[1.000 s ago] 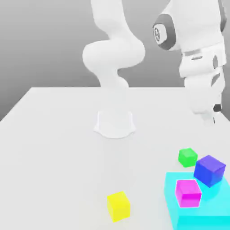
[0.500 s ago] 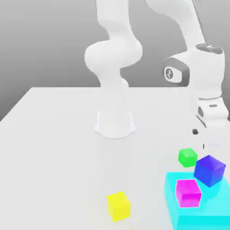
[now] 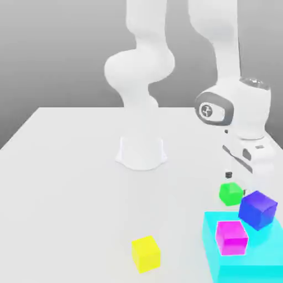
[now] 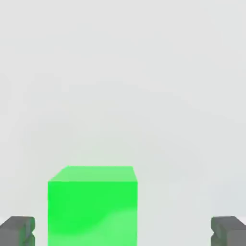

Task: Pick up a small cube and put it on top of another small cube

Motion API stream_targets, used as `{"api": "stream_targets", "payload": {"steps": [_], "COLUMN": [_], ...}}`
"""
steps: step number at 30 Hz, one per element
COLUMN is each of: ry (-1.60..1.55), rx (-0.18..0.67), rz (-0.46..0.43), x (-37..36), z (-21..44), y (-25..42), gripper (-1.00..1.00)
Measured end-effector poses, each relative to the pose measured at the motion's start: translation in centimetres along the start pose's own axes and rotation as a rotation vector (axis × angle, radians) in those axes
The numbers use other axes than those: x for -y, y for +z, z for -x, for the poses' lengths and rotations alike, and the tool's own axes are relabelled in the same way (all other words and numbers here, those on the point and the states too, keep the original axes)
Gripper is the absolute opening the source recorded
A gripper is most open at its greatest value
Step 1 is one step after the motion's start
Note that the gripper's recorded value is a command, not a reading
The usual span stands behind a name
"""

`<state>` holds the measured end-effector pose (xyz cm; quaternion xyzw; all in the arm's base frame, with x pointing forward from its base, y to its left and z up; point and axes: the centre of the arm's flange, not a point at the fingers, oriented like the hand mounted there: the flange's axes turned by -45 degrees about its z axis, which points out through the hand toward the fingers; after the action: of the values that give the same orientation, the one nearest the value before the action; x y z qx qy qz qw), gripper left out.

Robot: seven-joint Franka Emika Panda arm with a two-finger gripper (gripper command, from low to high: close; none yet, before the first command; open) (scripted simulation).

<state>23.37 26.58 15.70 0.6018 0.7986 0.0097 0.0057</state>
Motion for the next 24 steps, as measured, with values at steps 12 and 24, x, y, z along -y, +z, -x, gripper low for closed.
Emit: {"api": "stream_targets", "payload": {"steps": [12, 24], "ry": [0.005, 0.000], "rx": [0.003, 0.001], "rz": [-0.020, 0.000], "x": [1.1, 0.0], "z": [0.2, 0.0], "y": [3.1, -0.8], "gripper": [-1.00, -1.00]}}
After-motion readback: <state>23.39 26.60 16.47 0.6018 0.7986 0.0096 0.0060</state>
